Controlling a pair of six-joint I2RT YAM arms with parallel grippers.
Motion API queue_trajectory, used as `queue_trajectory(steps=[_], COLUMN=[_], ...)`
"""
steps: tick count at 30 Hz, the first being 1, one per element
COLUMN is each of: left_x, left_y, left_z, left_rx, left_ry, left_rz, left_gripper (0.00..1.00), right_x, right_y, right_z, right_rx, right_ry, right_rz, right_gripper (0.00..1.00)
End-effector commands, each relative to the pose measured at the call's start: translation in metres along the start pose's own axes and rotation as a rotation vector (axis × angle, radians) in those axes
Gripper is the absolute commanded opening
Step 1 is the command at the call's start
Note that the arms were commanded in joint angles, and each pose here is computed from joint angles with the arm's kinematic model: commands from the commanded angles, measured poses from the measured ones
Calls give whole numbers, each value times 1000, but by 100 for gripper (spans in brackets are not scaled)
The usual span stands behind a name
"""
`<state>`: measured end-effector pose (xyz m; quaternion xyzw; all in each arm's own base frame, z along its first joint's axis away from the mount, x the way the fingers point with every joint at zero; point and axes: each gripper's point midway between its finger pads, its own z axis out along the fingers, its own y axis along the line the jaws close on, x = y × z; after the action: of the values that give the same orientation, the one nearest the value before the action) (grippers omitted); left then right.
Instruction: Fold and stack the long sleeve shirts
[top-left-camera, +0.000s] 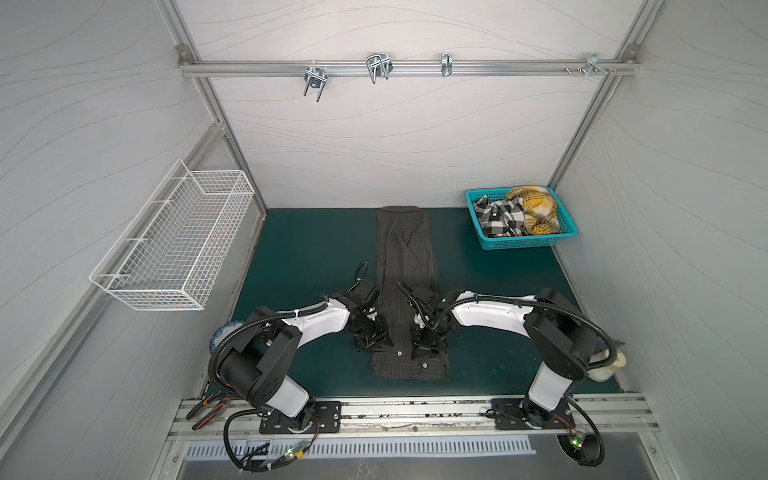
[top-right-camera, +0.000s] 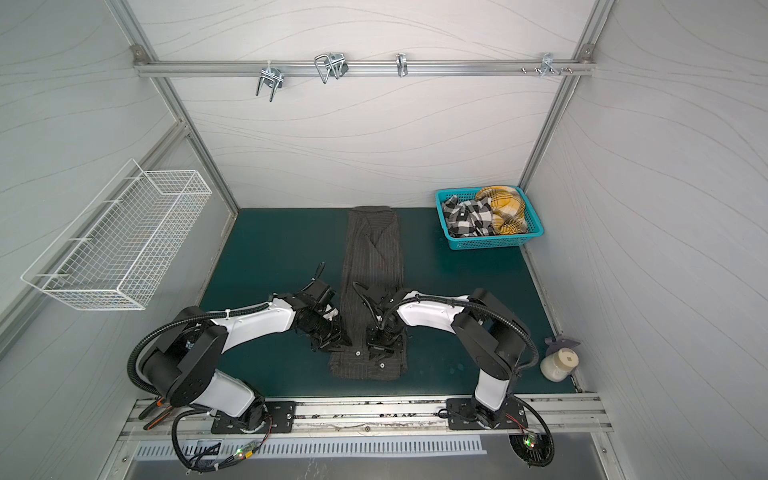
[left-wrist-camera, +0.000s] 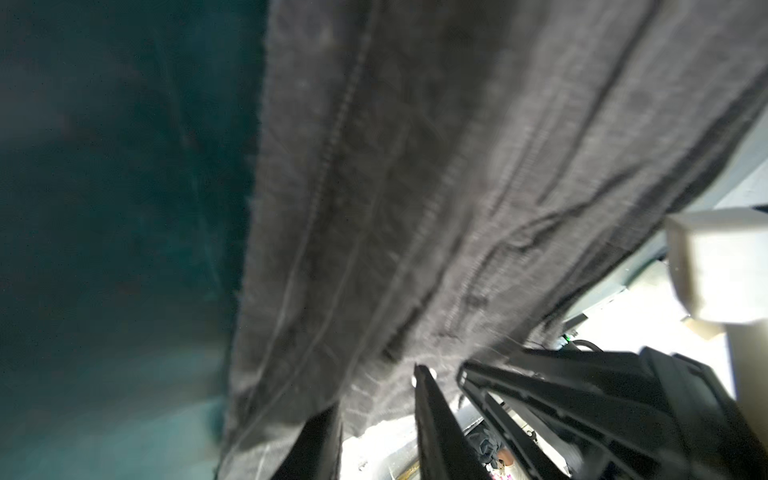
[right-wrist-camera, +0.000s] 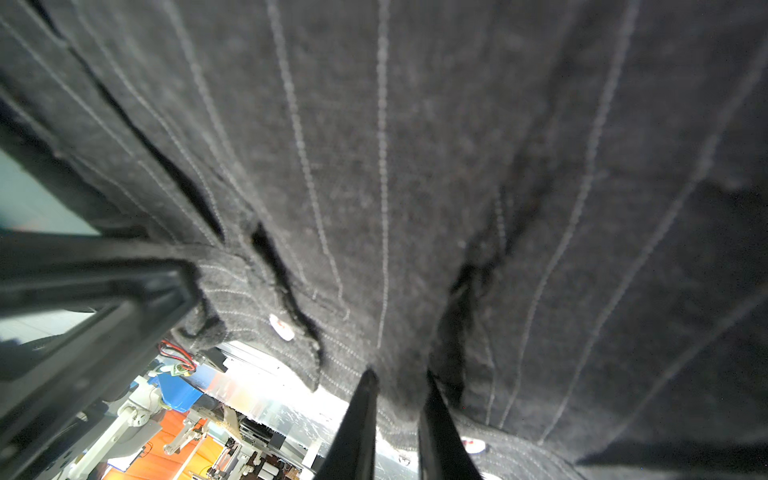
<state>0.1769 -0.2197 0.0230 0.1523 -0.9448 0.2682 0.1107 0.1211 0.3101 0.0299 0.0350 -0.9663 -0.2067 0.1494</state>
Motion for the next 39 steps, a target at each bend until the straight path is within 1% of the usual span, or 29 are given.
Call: queue_trajectory(steps=[1, 4, 7, 10, 11, 13, 16, 21, 26, 31, 39], left_x=[-2, 2, 6, 7, 7, 7, 9, 14, 24, 34, 39], left_y=[-6, -8, -10, -8, -9, -12, -21, -34, -34, -19, 7], left_z=[0, 3, 7, 10, 9, 7, -2, -21, -33, -23, -8], left_rx=[-11, -14, -14, -16, -15, -3, 20, 51, 70, 38, -16], left_ry=[-11, -1, 10, 15, 16, 14, 7, -15, -28, 1, 32], left_rz=[26, 32, 37, 30, 28, 28, 38, 58, 64, 56, 40], left_gripper=[29, 28, 25, 13, 7, 0, 0, 0, 0, 0, 0], right_x=[2, 1, 1, 1, 1, 1, 1, 4, 11, 19, 26], right_y=[-3, -3, -3, -4, -4, -3, -2, 4, 6, 5, -12], right_z=[-2, -1, -1, -1, -1, -3, -9, -25, -34, -26, -8], right_rx=[-5, -6, -7, -8, -9, -11, -2, -2, -19, -53, -14], right_ry=[9, 10, 14, 14, 14, 13, 2, -26, -30, 6, 46], right_rz=[27, 29, 32, 34, 34, 32, 20, 0, -7, 7, 46], right_gripper=[19, 19, 18, 17, 17, 17, 16, 8, 8, 6, 5])
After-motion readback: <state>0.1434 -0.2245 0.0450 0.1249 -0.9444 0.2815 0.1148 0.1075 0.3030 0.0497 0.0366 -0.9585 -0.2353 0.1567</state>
